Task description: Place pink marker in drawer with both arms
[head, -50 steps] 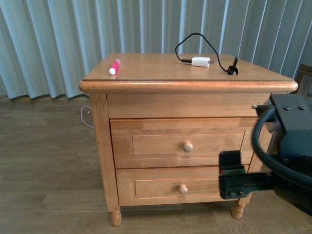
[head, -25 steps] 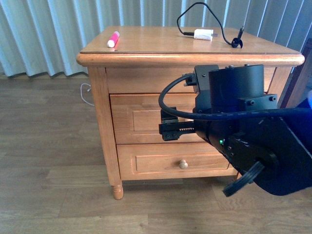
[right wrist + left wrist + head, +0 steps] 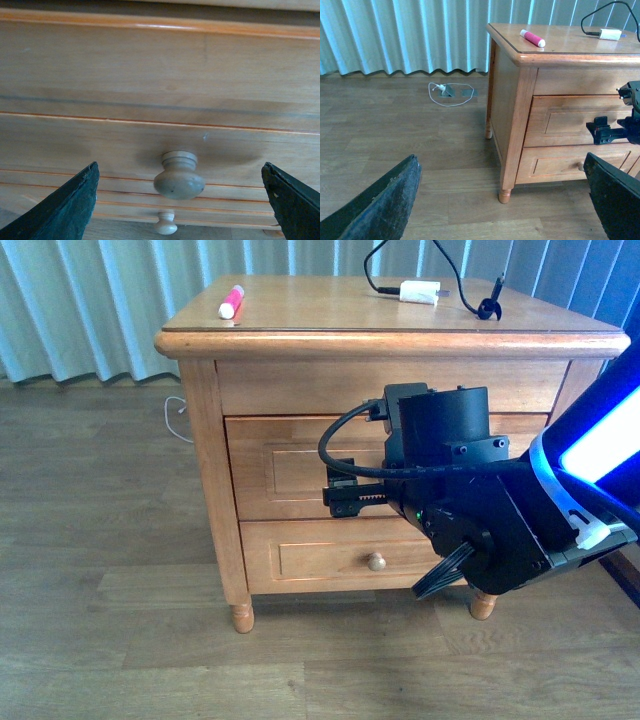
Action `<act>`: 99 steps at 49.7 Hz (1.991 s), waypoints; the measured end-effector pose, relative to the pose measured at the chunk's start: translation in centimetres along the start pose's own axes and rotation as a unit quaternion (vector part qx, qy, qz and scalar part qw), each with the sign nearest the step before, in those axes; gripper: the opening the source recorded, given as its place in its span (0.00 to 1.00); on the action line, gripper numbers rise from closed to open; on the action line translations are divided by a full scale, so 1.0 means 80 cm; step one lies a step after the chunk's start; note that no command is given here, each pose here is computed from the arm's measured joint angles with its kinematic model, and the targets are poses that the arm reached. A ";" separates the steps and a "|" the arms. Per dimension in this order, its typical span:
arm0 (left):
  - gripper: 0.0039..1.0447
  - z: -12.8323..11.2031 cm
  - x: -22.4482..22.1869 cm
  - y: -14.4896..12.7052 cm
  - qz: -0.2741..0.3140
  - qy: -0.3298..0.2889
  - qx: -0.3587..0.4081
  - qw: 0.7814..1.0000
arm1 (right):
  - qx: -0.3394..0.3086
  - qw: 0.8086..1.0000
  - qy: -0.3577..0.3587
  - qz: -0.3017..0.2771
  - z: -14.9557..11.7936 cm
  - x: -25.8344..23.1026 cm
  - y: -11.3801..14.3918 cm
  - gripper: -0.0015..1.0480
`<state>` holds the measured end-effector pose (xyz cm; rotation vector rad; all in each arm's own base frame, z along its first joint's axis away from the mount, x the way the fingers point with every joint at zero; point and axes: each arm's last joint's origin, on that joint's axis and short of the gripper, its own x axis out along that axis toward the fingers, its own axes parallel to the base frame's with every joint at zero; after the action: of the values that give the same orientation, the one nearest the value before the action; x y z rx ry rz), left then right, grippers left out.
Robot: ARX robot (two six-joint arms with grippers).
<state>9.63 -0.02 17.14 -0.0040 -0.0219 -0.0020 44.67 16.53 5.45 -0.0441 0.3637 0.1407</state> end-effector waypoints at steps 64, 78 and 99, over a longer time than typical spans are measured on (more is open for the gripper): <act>0.95 0.000 0.000 0.000 0.000 0.000 0.000 1.000 | 0.019 1.000 0.021 -0.002 -0.002 0.002 0.003 0.22; 0.95 0.000 0.000 0.000 0.000 0.000 0.000 1.000 | 0.059 0.996 0.069 0.012 -0.016 -0.066 -0.007 0.21; 0.95 0.000 0.000 0.000 0.000 0.000 0.000 1.000 | 0.054 0.989 0.137 0.025 -0.050 -0.183 -0.023 0.21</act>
<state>9.63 -0.02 17.14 -0.0040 -0.0219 -0.0020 30.03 12.55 7.00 0.0539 0.6466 0.1649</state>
